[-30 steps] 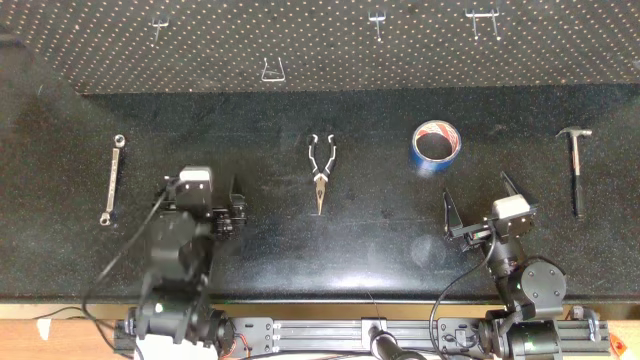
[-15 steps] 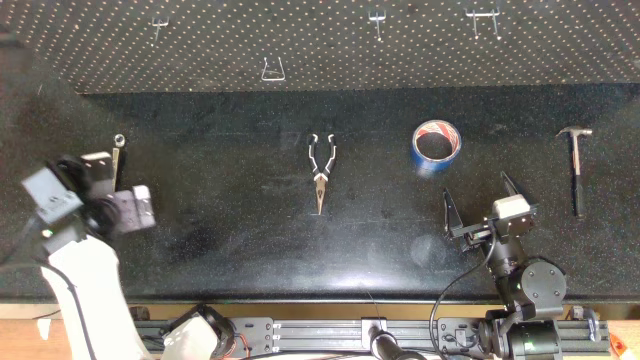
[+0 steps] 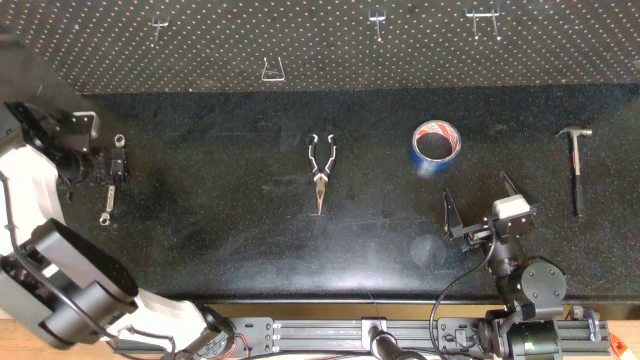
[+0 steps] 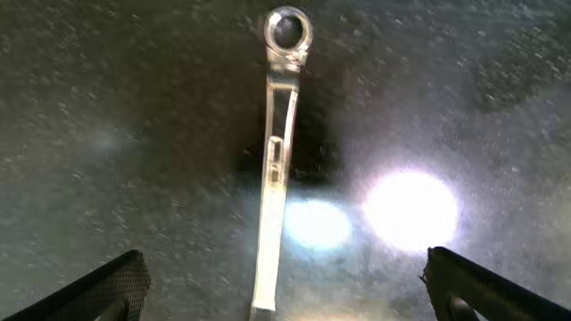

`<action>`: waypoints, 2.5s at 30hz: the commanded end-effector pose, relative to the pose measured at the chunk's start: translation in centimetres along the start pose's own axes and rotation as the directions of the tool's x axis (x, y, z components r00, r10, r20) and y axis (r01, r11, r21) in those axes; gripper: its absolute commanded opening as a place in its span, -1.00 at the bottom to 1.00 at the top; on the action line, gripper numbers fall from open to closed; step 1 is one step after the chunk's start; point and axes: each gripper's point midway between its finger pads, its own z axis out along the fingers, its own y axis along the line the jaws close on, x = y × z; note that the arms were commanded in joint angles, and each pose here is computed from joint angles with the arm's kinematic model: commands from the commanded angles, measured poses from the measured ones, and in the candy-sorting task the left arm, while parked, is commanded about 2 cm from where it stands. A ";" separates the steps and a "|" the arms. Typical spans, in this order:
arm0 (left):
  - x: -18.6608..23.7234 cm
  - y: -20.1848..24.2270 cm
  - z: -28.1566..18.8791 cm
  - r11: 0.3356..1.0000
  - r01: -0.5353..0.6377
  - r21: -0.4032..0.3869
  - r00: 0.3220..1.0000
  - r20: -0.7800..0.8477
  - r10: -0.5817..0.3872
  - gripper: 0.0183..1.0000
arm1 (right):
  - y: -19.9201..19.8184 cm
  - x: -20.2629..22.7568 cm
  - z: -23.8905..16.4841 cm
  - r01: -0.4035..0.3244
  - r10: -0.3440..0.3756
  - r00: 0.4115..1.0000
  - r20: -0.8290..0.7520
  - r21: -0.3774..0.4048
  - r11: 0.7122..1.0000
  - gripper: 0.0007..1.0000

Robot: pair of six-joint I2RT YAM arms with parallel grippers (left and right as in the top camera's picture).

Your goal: Place Tools Onto Pegboard

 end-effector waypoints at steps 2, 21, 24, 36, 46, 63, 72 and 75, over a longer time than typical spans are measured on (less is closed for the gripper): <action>-0.8 -0.1 3.0 0.999 -0.014 0.050 0.999 -0.045 0.016 0.99 | 0.2 0.0 0.0 0.011 -0.011 1.000 0.002 -0.006 1.000 0.97; -0.7 0.1 5.9 0.998 0.010 0.064 0.998 -0.067 -0.005 0.99 | 0.2 0.1 0.0 0.011 -0.011 1.000 0.001 -0.006 1.000 0.97; -0.8 0.2 6.0 0.998 -0.017 0.061 0.998 -0.060 0.020 0.99 | 0.2 0.1 0.0 0.011 -0.011 1.000 0.001 -0.006 1.000 0.97; -0.9 0.3 6.6 0.998 -0.016 0.061 0.998 -0.059 0.020 0.99 | 0.2 0.0 0.0 0.011 -0.011 1.000 0.002 -0.006 1.000 0.97; -0.6 0.3 7.0 0.998 -0.015 0.064 0.997 -0.071 0.020 0.99 | 0.2 0.1 0.0 0.010 -0.010 1.000 0.001 -0.006 1.000 0.97; -2.2 -0.9 1.2 0.999 0.042 0.009 0.999 0.018 -0.042 -0.98 | 0.2 0.1 0.0 0.010 -0.010 1.000 0.001 -0.006 1.000 0.97; -0.5 -7.0 -8.2 0.990 0.140 -0.022 0.897 0.425 -0.118 -0.98 | 0.2 0.1 0.0 0.011 -0.011 1.000 0.001 -0.006 1.000 0.97; -2.3 -8.7 -8.6 0.983 0.114 -0.141 0.798 0.602 -0.006 -0.98 | 0.2 0.1 0.0 0.011 -0.011 1.000 0.001 -0.006 1.000 0.96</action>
